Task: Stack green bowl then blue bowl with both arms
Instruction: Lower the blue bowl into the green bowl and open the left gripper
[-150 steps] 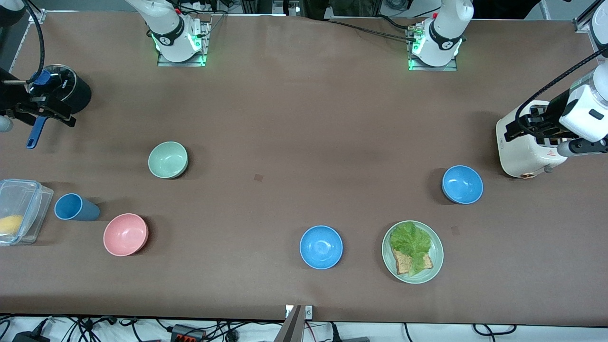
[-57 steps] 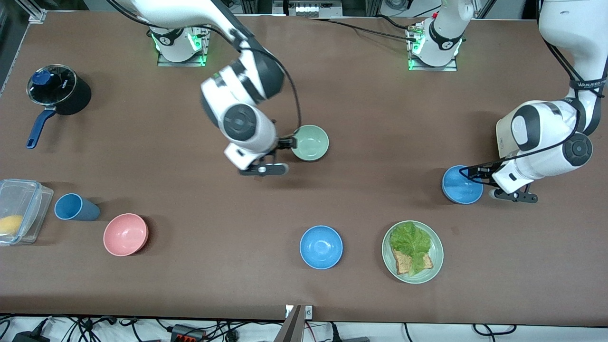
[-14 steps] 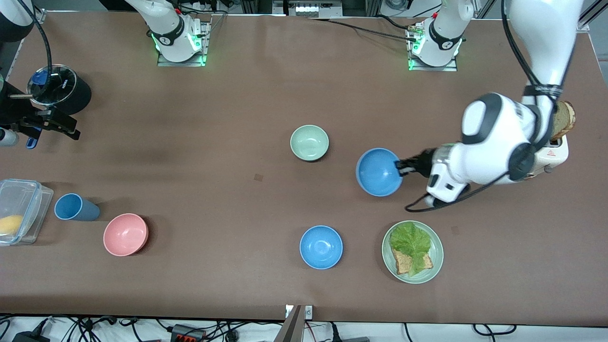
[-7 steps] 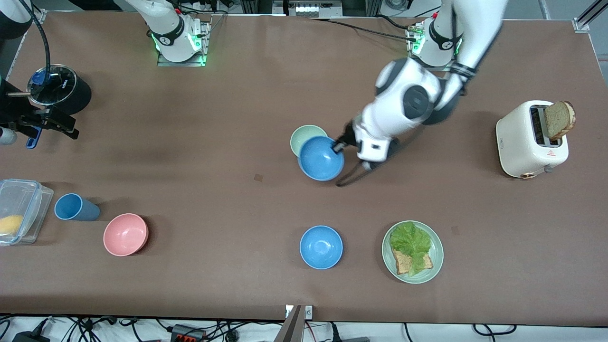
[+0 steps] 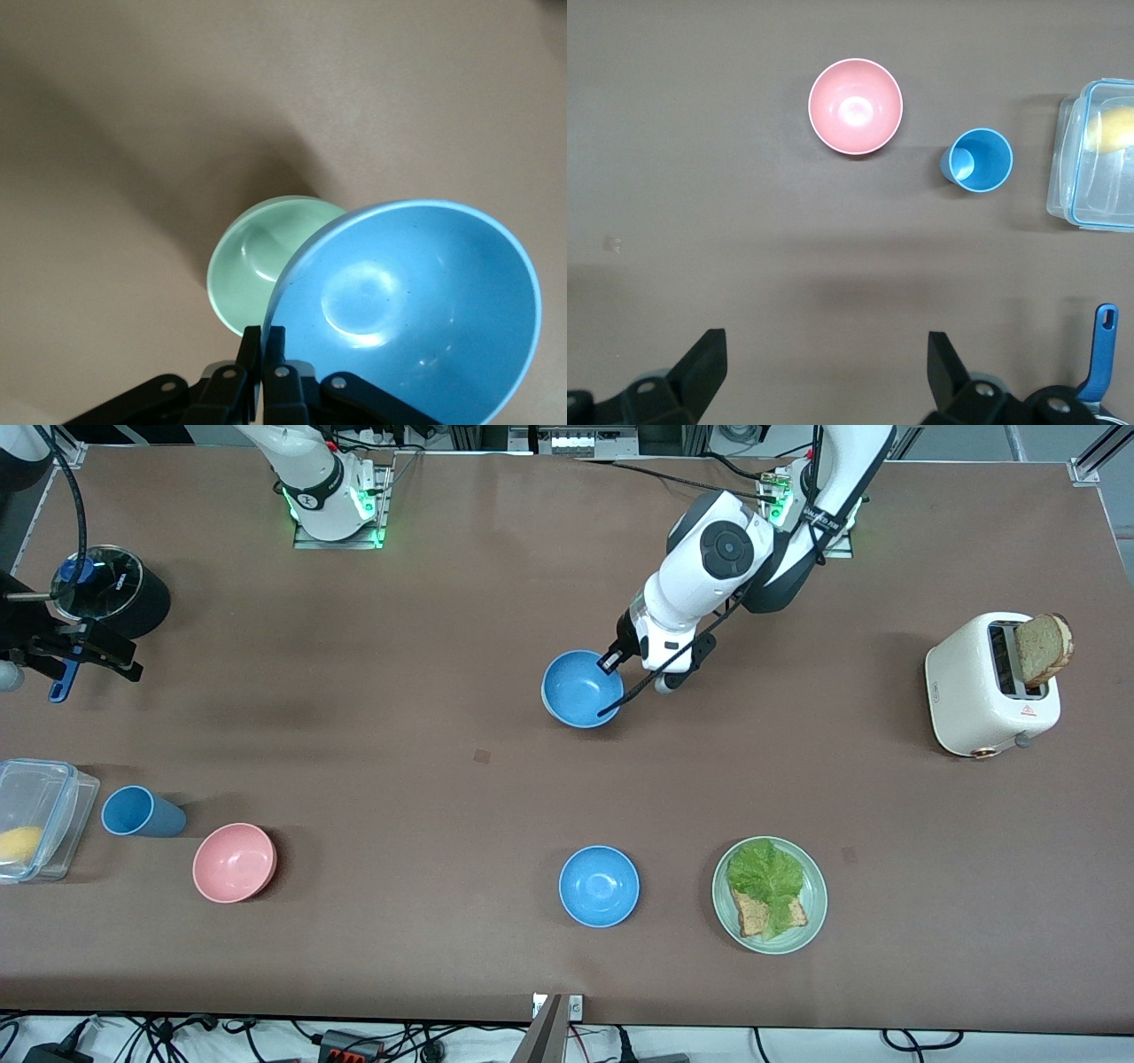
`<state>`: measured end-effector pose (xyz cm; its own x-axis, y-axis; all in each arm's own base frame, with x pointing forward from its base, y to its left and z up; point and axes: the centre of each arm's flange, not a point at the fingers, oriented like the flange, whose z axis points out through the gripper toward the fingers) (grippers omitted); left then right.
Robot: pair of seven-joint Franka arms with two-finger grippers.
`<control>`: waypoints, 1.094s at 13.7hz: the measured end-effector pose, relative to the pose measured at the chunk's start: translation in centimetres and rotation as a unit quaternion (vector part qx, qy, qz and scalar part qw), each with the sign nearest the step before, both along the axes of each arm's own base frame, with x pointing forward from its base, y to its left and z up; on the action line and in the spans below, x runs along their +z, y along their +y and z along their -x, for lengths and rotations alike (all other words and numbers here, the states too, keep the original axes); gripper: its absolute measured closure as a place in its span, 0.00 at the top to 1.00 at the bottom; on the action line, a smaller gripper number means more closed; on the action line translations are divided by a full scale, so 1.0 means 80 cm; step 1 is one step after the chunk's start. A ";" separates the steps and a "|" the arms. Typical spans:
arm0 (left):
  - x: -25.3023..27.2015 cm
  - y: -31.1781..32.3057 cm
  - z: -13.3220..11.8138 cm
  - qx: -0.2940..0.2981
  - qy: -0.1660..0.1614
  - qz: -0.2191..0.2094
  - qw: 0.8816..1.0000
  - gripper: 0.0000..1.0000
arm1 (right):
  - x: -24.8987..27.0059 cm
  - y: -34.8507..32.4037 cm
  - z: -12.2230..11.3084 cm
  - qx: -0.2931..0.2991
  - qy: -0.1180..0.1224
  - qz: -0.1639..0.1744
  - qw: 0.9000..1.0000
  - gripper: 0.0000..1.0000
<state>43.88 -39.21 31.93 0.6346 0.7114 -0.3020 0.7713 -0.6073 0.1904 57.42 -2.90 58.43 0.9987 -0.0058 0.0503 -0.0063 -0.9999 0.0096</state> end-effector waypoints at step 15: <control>-0.049 -0.007 0.031 -0.008 -0.016 -0.018 1.000 0.04 | 0.000 0.000 0.000 0.000 0.001 0.000 1.000 1.00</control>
